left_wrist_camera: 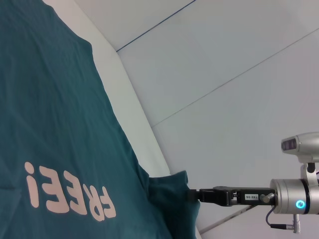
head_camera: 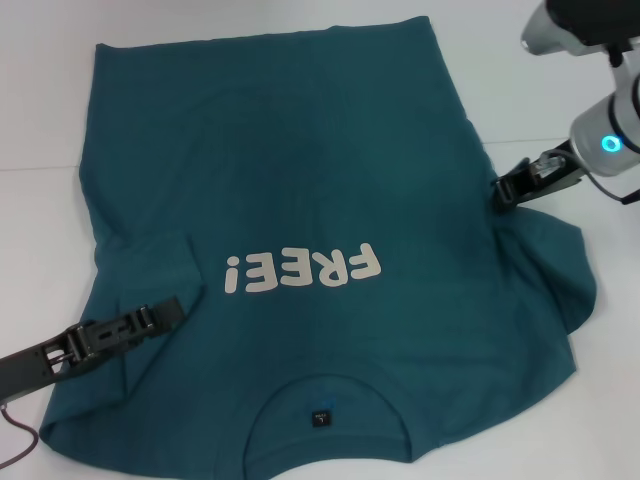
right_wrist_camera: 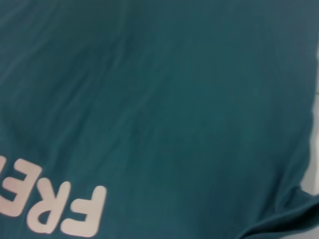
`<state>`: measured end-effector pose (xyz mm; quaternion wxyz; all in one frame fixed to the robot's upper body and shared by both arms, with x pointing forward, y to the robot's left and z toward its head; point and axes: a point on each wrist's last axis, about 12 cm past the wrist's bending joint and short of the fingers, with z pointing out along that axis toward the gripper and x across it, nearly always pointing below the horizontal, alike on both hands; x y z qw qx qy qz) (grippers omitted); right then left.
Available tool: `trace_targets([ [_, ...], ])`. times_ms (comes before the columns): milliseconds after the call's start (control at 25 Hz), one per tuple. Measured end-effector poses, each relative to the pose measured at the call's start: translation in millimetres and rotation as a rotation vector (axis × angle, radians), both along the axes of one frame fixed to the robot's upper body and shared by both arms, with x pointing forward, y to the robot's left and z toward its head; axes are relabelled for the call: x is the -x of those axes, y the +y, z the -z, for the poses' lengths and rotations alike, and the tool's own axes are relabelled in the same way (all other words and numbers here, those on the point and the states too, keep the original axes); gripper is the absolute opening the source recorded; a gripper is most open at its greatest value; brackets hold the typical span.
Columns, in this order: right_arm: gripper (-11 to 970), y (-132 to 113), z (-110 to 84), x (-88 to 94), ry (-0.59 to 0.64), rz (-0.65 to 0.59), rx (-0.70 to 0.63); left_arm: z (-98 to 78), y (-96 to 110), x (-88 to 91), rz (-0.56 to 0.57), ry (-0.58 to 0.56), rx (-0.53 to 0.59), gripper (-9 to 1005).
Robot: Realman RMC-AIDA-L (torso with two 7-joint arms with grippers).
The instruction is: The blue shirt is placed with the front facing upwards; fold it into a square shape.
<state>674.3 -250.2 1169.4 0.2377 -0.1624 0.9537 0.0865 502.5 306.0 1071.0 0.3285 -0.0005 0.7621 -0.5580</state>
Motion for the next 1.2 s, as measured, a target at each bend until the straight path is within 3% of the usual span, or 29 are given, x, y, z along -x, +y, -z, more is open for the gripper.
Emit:
trace_targets([
  [400,14,36,1.1,-2.7,-0.027,-0.059,0.000,0.8,4,0.7,-0.038,0.002,0.021,608],
  [1200,14,49,5.5,-17.9,-0.063,0.059,0.035,3.1,7,0.4,-0.077,0.019,0.036,608],
])
